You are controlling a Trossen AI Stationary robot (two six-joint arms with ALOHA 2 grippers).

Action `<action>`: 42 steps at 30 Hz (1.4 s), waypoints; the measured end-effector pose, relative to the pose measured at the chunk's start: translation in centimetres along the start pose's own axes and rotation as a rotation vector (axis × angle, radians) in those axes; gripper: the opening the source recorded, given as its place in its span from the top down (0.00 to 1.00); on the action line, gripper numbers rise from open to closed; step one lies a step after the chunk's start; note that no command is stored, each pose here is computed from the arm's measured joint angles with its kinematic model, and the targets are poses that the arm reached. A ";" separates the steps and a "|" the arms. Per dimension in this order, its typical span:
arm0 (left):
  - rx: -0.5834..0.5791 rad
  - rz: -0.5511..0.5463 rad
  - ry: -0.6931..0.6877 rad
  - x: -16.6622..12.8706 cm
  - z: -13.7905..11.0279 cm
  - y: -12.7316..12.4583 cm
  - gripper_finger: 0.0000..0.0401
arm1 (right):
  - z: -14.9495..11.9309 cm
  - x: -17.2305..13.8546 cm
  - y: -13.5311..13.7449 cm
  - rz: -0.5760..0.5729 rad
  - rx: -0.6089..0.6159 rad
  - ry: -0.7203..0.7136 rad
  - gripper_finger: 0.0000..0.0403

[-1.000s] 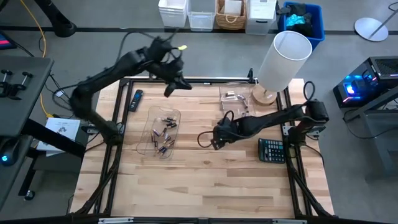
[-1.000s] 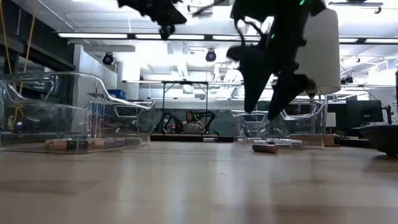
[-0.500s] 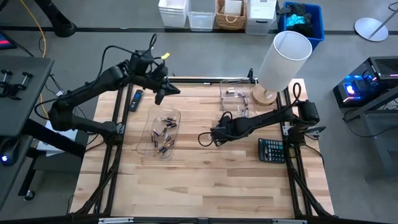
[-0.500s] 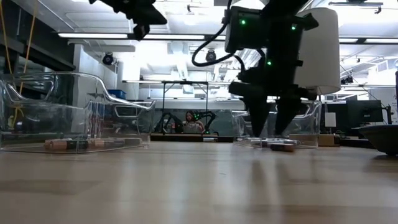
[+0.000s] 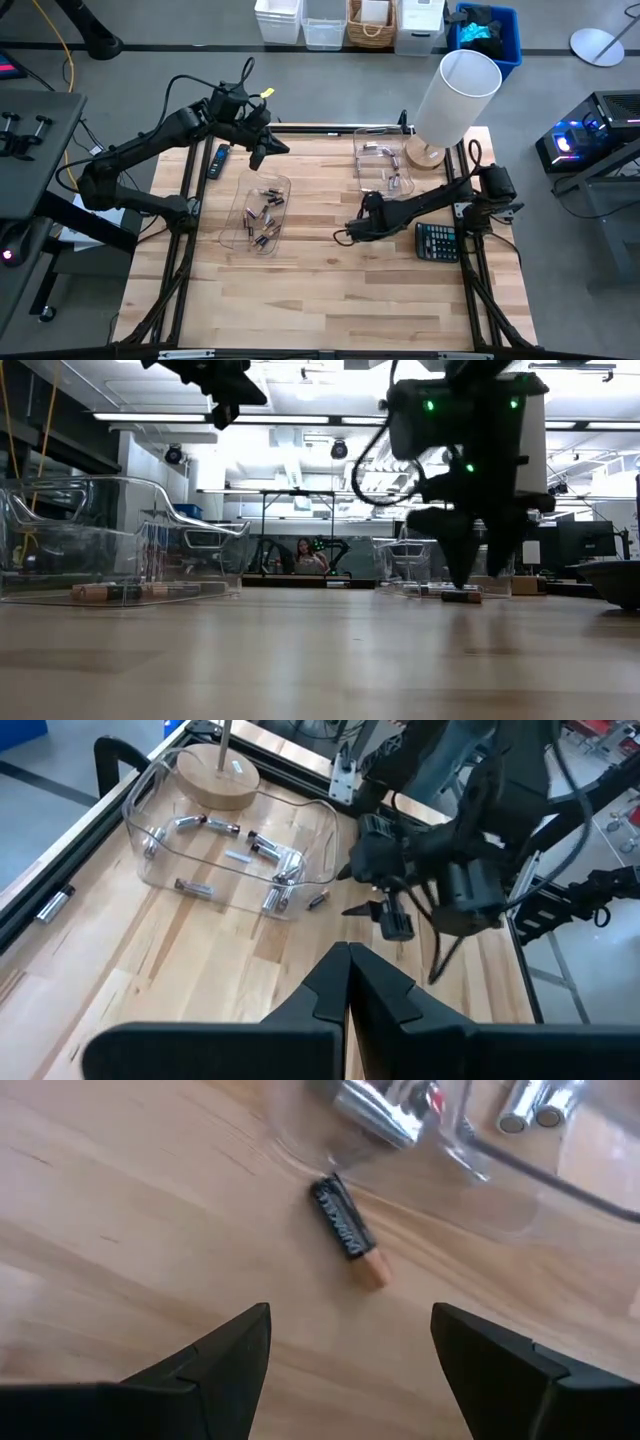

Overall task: Sort batteries
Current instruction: Put the brown battery into the left transparent bin

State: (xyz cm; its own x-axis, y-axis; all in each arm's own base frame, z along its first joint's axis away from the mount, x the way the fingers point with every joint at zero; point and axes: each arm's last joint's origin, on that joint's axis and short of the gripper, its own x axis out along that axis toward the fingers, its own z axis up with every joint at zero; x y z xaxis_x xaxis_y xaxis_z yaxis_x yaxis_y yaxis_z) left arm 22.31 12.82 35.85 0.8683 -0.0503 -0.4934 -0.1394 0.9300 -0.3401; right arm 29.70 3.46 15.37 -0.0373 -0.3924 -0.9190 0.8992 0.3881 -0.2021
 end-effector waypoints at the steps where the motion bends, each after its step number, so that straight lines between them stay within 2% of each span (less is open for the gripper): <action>1: 0.000 0.000 0.000 0.0 0.0 0.0 1.00 | 0.0 0.4 -0.2 -0.006 -0.017 0.003 0.33; 7: -0.010 0.002 0.000 0.0 0.0 0.0 1.00 | 0.8 2.4 -0.4 0.038 -0.107 -0.031 0.33; 15: -0.050 0.003 -0.001 0.0 0.0 0.0 1.00 | 1.5 3.0 -0.4 0.081 -0.211 -0.029 0.33; 20: -0.050 0.005 -0.001 0.0 0.0 0.0 1.00 | 1.8 3.1 -0.3 0.127 -0.269 0.014 0.40; 28: -0.050 0.006 -0.001 0.0 0.0 0.0 1.00 | 1.5 2.9 -0.1 0.149 -0.281 0.023 0.51; 42: -0.043 0.007 -0.001 0.0 0.0 0.0 1.00 | -0.8 1.7 0.8 0.207 -0.269 0.058 0.52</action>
State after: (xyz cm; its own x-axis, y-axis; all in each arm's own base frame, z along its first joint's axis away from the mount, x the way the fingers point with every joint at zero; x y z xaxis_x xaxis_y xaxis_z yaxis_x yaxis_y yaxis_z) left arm 22.31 12.84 35.88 0.8679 -0.0436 -0.4948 -0.1656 0.9137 -0.3711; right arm 30.01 3.79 13.34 0.1022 -0.2375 -0.9660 0.7431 0.6638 -0.0846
